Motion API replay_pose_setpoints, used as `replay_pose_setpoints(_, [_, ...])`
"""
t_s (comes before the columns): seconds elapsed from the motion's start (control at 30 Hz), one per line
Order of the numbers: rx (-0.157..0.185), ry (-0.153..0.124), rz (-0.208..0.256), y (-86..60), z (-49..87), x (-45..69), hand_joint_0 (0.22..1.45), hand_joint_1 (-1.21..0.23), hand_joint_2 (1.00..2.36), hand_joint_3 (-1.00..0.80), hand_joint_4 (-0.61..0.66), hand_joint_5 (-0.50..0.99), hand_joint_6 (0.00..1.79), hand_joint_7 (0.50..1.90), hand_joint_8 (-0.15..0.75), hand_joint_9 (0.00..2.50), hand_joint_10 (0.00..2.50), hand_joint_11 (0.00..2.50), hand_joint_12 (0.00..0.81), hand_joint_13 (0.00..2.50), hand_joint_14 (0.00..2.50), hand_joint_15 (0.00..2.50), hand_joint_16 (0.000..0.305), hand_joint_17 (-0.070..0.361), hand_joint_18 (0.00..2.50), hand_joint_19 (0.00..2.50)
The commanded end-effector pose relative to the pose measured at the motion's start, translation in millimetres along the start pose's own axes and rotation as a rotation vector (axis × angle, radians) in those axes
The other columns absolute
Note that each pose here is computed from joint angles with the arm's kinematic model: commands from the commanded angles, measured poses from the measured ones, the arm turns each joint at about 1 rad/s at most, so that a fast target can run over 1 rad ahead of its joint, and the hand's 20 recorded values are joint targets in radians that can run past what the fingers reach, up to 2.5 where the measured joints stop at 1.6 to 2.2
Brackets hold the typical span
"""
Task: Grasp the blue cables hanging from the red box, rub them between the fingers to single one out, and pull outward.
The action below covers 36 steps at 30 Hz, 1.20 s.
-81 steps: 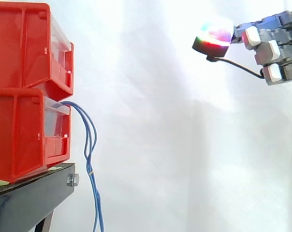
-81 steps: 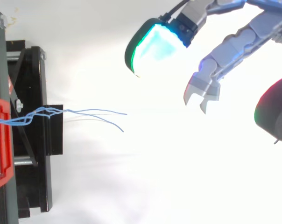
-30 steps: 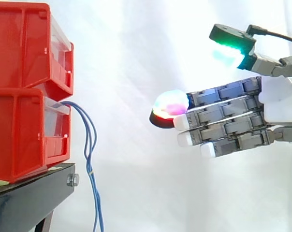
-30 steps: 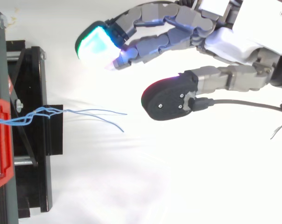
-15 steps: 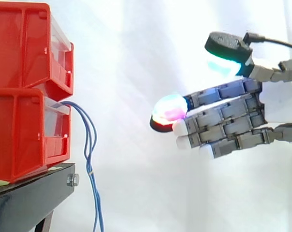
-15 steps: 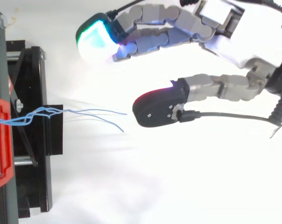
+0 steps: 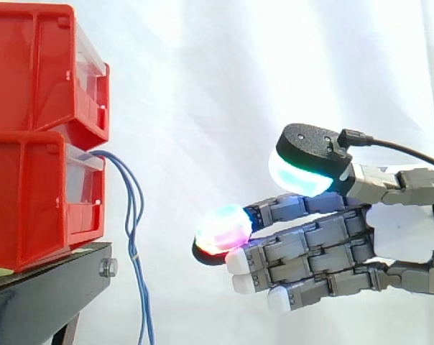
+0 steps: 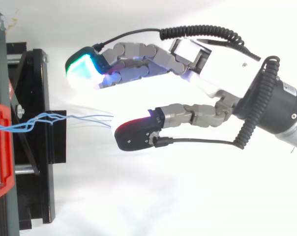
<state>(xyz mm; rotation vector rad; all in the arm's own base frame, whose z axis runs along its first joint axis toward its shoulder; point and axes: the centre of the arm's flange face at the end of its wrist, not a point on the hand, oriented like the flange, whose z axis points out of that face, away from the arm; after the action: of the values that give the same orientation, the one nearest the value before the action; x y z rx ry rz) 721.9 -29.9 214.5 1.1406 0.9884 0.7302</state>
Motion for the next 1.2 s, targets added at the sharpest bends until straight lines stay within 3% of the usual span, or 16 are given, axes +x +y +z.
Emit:
replay_pose_setpoints(0.0, [0.003, -0.016, -0.004, -2.6, -1.6, 5.2, 0.51, -0.65, 1.00, -0.48, 0.18, -0.18, 0.50, 0.68, 0.242, 0.57, 0.00, 0.00, 0.345, 0.47, 0.01, 0.29, 0.054, 0.121, 0.41, 0.49])
replay_pose_setpoints(0.17, [0.016, -0.038, 0.003, -23.6, -3.3, 16.1, 0.51, -0.65, 1.00, -0.48, 0.18, -0.17, 0.50, 0.68, 0.241, 0.60, 0.00, 0.00, 0.340, 0.52, 0.01, 0.33, 0.054, 0.121, 0.44, 0.50])
replay_pose_setpoints(0.37, [-0.010, -0.048, 0.035, -29.2, -0.1, 20.6, 0.51, -0.65, 1.00, -0.48, 0.19, -0.17, 0.50, 0.68, 0.247, 0.62, 0.00, 0.01, 0.342, 0.53, 0.02, 0.33, 0.054, 0.122, 0.46, 0.50])
replay_pose_setpoints(0.47, [-0.002, -0.035, 0.046, -29.1, -1.7, 21.6, 0.51, -0.65, 1.00, -0.48, 0.19, -0.17, 0.50, 0.68, 0.243, 0.63, 0.00, 0.01, 0.342, 0.54, 0.02, 0.33, 0.054, 0.121, 0.46, 0.51])
replay_pose_setpoints(0.6, [0.063, 0.015, 0.076, -39.4, -8.7, 18.8, 0.51, -0.65, 1.00, -0.48, 0.19, -0.17, 0.50, 0.68, 0.244, 0.63, 0.00, 0.01, 0.341, 0.54, 0.01, 0.33, 0.054, 0.121, 0.47, 0.51])
replay_pose_setpoints(0.63, [0.075, 0.033, 0.088, -40.3, -9.7, 17.6, 0.51, -0.65, 1.00, -0.48, 0.20, -0.17, 0.50, 0.68, 0.244, 0.64, 0.00, 0.01, 0.341, 0.55, 0.02, 0.33, 0.054, 0.121, 0.47, 0.50])
replay_pose_setpoints(0.7, [0.084, 0.043, 0.089, -42.8, -10.1, 16.5, 0.51, -0.65, 1.00, -0.48, 0.20, -0.17, 0.50, 0.69, 0.245, 0.64, 0.00, 0.01, 0.342, 0.56, 0.02, 0.34, 0.054, 0.122, 0.48, 0.51])
replay_pose_setpoints(0.73, [0.082, 0.055, 0.087, -41.0, -9.8, 17.4, 0.51, -0.65, 1.00, -0.48, 0.20, -0.17, 0.50, 0.68, 0.247, 0.65, 0.00, 0.02, 0.341, 0.56, 0.02, 0.34, 0.054, 0.122, 0.49, 0.51])
replay_pose_setpoints(0.83, [0.074, 0.055, 0.077, -41.8, -8.9, 17.3, 0.51, -0.65, 1.00, -0.48, 0.20, -0.17, 0.50, 0.68, 0.246, 0.66, 0.00, 0.02, 0.342, 0.57, 0.02, 0.34, 0.054, 0.122, 0.49, 0.51])
replay_pose_setpoints(1.03, [-0.003, 0.031, 0.027, -32.7, -1.2, 21.0, 0.51, -0.65, 1.00, -0.48, 0.19, -0.17, 0.50, 0.68, 0.244, 0.67, 0.00, 0.02, 0.340, 0.59, 0.02, 0.35, 0.055, 0.123, 0.49, 0.52])
replay_pose_setpoints(1.1, [-0.003, 0.031, 0.019, -31.6, -0.5, 19.9, 0.51, -0.65, 1.00, -0.49, 0.19, -0.17, 0.50, 0.68, 0.246, 0.67, 0.00, 0.02, 0.339, 0.59, 0.02, 0.35, 0.055, 0.123, 0.50, 0.52])
replay_pose_setpoints(1.17, [0.023, 0.037, 0.011, -35.0, -2.7, 17.8, 0.51, -0.65, 1.00, -0.48, 0.19, -0.17, 0.50, 0.68, 0.240, 0.68, 0.00, 0.02, 0.335, 0.60, 0.02, 0.35, 0.054, 0.122, 0.50, 0.52])
